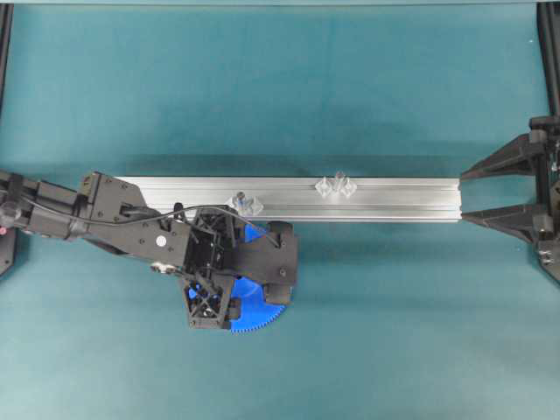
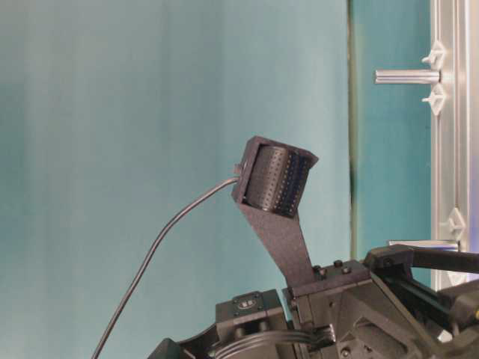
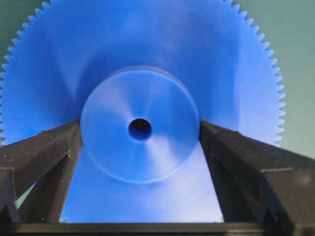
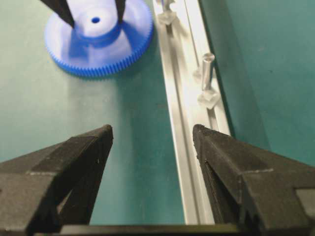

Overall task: Insert the large gear onto the shaft.
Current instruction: 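Lift the blue gear and carry it to the right shaft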

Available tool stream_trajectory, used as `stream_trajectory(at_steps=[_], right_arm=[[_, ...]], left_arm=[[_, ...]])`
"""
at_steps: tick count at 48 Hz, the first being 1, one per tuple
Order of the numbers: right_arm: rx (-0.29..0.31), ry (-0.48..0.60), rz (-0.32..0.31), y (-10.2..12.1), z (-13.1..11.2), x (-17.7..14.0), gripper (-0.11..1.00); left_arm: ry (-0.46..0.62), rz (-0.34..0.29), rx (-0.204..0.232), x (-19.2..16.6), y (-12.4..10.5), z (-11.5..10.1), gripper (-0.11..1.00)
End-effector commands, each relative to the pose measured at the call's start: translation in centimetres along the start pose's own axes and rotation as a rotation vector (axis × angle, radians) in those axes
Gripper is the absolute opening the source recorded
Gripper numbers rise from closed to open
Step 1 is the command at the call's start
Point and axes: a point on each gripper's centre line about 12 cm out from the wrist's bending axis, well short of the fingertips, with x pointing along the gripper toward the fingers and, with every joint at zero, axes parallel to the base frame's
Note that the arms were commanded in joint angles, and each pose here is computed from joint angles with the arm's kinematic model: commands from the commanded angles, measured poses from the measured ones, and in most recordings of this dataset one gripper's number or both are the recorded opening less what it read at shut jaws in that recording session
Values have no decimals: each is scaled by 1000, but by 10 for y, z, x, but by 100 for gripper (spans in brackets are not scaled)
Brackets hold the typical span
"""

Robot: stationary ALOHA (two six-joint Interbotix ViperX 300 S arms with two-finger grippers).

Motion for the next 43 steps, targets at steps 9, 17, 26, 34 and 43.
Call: stream_trajectory(at_steps=[9, 17, 26, 34, 43], right_arm=[[14, -12, 2, 1, 4, 0, 75], [14, -12, 2, 1, 4, 0, 75], [14, -12, 2, 1, 4, 0, 75], [14, -9, 2, 1, 3, 0, 75], [14, -11, 2, 1, 3, 0, 75]], left_arm=[[-26, -5, 11, 0, -2, 1, 83], [-70, -10, 11, 0, -2, 2, 79], [-87, -11, 11, -1, -2, 2, 79], [-87, -11, 12, -2, -2, 2, 79], [-124, -14, 21, -13, -3, 8, 79]])
